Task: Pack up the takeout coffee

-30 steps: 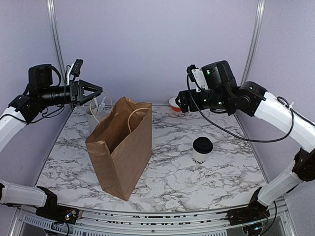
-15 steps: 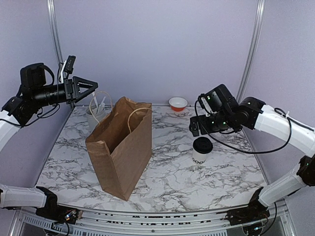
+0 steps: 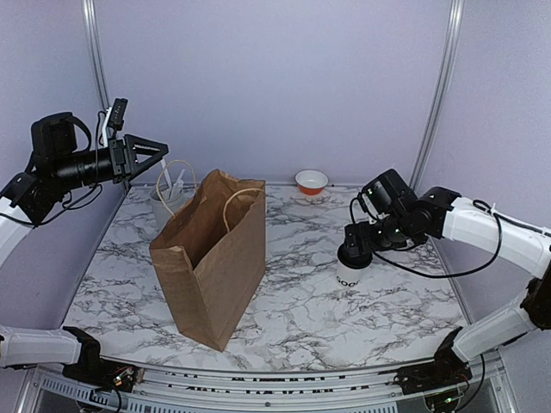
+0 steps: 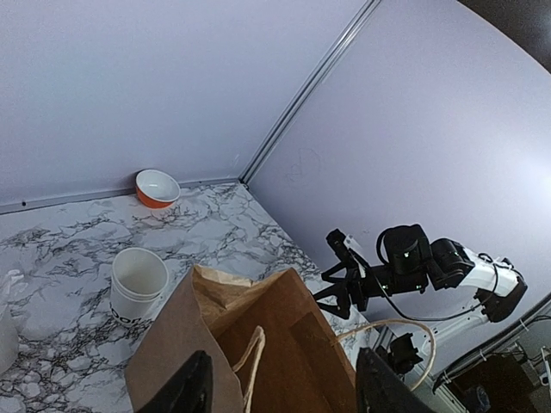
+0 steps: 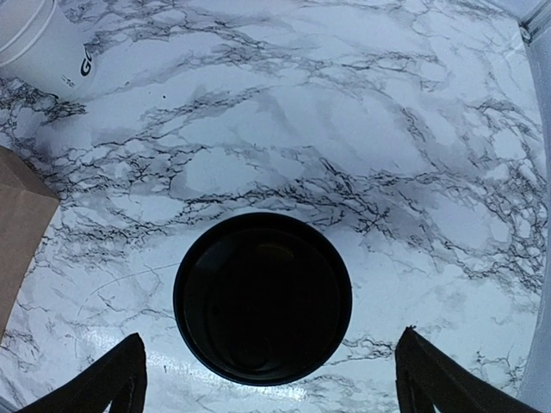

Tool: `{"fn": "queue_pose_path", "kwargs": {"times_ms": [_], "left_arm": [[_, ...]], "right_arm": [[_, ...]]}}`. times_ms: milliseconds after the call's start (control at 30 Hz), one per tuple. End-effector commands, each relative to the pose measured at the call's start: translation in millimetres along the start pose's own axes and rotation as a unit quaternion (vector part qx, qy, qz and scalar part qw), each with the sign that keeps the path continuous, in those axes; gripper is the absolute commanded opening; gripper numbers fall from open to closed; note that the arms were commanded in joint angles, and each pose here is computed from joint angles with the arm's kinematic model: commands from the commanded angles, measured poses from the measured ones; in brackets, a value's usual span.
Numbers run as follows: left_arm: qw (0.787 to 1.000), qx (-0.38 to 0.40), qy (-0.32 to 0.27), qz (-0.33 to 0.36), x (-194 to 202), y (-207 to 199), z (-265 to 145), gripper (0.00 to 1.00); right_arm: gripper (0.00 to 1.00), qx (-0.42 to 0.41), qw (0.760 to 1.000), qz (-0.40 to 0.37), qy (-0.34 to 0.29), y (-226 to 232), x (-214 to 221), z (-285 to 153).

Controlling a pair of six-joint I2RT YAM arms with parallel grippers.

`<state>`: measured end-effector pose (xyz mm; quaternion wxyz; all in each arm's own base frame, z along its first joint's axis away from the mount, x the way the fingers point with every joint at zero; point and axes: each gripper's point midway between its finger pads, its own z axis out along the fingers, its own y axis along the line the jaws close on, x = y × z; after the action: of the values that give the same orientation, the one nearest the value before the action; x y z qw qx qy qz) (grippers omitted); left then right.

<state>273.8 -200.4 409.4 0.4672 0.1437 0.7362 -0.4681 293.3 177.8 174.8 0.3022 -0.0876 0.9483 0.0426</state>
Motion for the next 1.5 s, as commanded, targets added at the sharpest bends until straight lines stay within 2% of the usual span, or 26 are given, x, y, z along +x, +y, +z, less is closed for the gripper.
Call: {"fn": "queue_pose_path", "kwargs": {"times_ms": [0,267,700,1467], "left_arm": [[1.0,0.004,-0.012,0.007,-3,-5,-4,0.57],[1.0,0.001,-0.011,0.008,-1,-4,-4,0.58],[1.0,0.007,-0.005,0.008,2,-3,-2,0.59],[1.0,0.013,-0.001,0.007,3,-6,-3,0.59]], "right_arm": [[0.97,-0.009,1.0,0.007,-0.007,1,-6,9],[0.94,-0.003,1.0,0.003,0.002,1,-4,18],[0.85,-0.013,1.0,0.008,0.014,6,1,27],[0.84,-0.007,1.0,0.015,0.025,4,9,44]]}}
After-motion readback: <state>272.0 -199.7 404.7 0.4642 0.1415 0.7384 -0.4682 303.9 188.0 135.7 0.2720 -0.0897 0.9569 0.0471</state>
